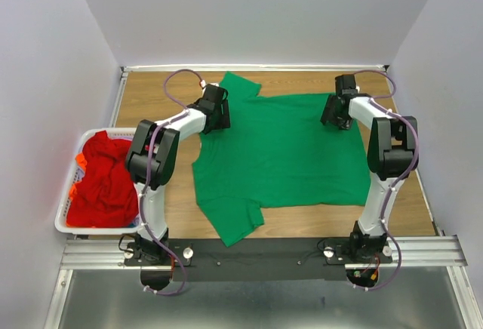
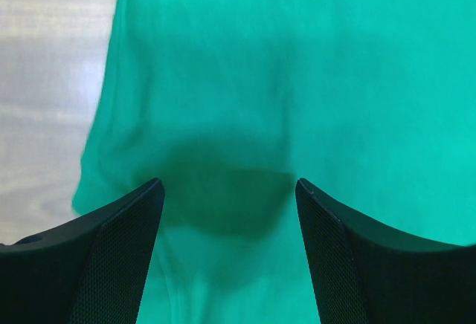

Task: Fold and stack the t-shirts
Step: Flatten the tshirt out

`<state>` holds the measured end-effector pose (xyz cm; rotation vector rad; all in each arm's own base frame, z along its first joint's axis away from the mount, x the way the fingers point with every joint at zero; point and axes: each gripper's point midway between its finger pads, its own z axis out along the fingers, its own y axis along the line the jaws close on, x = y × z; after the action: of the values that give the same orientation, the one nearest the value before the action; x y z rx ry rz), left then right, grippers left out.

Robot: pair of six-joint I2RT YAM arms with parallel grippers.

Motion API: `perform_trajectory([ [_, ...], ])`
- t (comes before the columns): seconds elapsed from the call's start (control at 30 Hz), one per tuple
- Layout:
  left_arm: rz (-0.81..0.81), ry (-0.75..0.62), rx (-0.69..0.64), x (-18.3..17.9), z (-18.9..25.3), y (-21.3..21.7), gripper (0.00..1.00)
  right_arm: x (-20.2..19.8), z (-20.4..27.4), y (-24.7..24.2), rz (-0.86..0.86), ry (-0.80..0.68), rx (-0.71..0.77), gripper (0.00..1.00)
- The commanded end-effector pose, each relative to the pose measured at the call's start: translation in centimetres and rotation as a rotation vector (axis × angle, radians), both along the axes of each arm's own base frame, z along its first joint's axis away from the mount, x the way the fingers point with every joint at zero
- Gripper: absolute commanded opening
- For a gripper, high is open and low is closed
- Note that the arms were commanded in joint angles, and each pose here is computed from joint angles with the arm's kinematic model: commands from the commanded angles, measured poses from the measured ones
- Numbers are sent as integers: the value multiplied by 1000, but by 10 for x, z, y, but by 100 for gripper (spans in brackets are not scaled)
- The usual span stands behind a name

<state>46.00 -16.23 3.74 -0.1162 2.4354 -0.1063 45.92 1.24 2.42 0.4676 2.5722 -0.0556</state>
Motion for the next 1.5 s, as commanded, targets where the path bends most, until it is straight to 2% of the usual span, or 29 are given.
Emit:
perform_trajectory([
  [0.0, -2, 37, 6, 15, -11, 4, 79, 30, -12, -14, -7, -31, -10, 69],
  [0.3, 33, 55, 0, 65, -20, 7, 79, 77, -19, -19, 17, -76, -11, 70],
  [0.4, 40, 24, 3, 86, -12, 9, 79, 91, -12, -19, 29, -106, -13, 70],
  [0.5, 47, -31, 12, 103, 14, 13, 79, 99, 16, -17, 41, -162, -8, 71],
  [0.53, 50, -64, 14, 105, 34, 14, 79, 98, 24, -17, 39, -174, -11, 72],
  [0.57, 57, -84, 27, 104, 46, 18, 79, 91, 25, -19, 34, -166, -16, 74],
  [0.63, 68, -116, 28, 97, 67, 23, 79, 81, 58, -23, 13, -211, -32, 77],
  [0.67, 79, -136, 29, 84, 85, 29, 79, 64, 52, -24, 4, -182, -37, 77],
  [0.73, 96, -143, 13, 52, 102, 37, 79, 45, 84, -29, -31, -228, -39, 79],
  [0.8, 111, -138, 2, 26, 108, 42, 79, 12, 73, -29, -54, -177, -33, 79],
  [0.83, 118, -129, -4, 11, 108, 44, 79, 1, 94, -30, -62, -214, -31, 79],
  [0.87, 118, -109, 3, -17, 105, 50, 79, -19, 82, -31, -72, -169, -35, 79],
  [0.9, 115, -97, 2, -32, 102, 51, 79, -22, 97, -32, -79, -195, -38, 79],
  [0.93, 119, -35, 12, -58, 79, 56, 79, -40, 86, -33, -86, -157, -40, 79],
  [0.97, 109, -38, -1, -75, 87, 56, 79, -49, 100, -34, -91, -183, -43, 79],
  [1.03, 110, 0, -9, -111, 76, 56, 79, -74, 96, -37, -118, -144, -53, 78],
  [1.13, 75, 84, -28, -159, 58, 41, 77, -102, 105, -38, -154, -163, -45, 77],
  [1.27, 49, 177, -62, -193, 32, 24, 72, -122, 114, -36, -177, -196, -22, 77],
  [1.47, 39, 272, -68, -224, 6, 8, 61, -139, 119, -38, -205, -226, -15, 76],
])
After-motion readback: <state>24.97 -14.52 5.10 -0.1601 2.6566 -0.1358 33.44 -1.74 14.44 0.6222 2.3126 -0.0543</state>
